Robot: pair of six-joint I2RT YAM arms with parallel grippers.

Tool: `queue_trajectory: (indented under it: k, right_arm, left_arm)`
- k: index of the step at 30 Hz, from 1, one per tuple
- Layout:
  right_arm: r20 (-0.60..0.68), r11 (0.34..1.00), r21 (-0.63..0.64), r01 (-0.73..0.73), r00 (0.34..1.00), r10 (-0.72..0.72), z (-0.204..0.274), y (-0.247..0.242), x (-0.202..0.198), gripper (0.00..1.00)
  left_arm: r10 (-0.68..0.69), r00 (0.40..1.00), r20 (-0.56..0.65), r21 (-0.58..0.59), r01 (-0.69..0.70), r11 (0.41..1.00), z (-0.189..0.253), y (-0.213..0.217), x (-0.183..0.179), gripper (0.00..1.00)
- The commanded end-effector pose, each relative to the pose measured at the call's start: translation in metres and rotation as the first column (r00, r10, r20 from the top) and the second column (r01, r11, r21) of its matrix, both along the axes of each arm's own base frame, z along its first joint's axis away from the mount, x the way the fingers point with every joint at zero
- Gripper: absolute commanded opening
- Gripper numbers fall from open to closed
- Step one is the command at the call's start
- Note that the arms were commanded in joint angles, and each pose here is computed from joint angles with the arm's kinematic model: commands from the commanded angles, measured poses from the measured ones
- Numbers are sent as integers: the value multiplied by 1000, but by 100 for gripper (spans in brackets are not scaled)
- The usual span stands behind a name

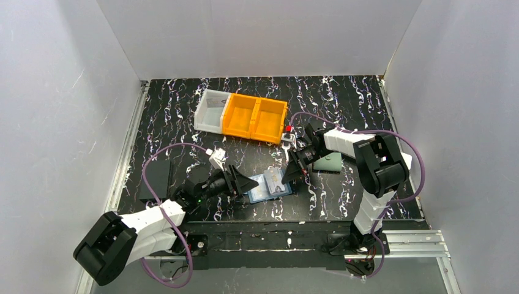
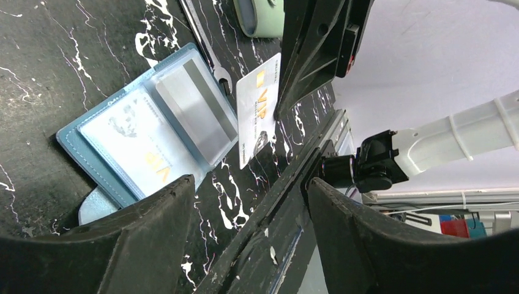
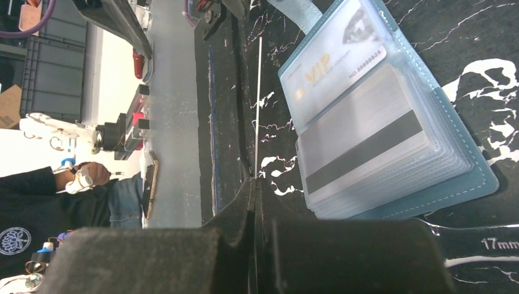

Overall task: Take the credit cards out of the card holder
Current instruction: Remove the credit card from the card holder.

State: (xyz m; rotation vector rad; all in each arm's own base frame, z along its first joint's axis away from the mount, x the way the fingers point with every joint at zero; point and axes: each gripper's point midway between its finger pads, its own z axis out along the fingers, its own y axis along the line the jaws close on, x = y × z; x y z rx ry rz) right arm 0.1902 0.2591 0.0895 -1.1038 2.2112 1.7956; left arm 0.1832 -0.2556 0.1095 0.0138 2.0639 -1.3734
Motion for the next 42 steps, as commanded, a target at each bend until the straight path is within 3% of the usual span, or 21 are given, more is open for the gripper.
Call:
queue_trajectory:
  k: [1, 9, 16, 19, 23, 31, 39, 42]
  right_arm:
    - [69, 998, 66, -13, 998, 9, 25, 3, 5, 1]
    - [64, 996, 86, -28, 998, 23, 28, 3, 0, 1]
    - [55, 993, 107, -45, 998, 39, 32, 4, -3, 1]
    - [53, 992, 114, -46, 998, 40, 33, 5, -4, 1]
    - [52, 993, 112, -46, 998, 40, 32, 5, -4, 1]
    - [43, 993, 109, -48, 998, 43, 31, 4, -4, 1]
    - [66, 995, 90, -49, 997, 43, 31, 4, -2, 2]
    - [87, 993, 101, -56, 995, 47, 37, 3, -3, 30]
  left_arm:
    - [-56, 998, 41, 12, 55, 998, 7, -5, 0, 67]
    - [-171, 984, 47, 55, 168, 984, 4, -23, 4, 68]
    - [-247, 969, -20, 37, 247, 968, -1, -50, 16, 72]
    - [-259, 964, -59, 16, 261, 965, -6, -57, 19, 69]
    - [-284, 957, -65, -45, 282, 958, -4, -64, 18, 54]
    - [-365, 929, -58, -193, 348, 917, 9, -78, 12, 1]
    - [-321, 947, -18, -230, 308, 923, 19, -71, 10, 0]
    - [-251, 968, -8, -215, 243, 946, 19, -56, 5, 0]
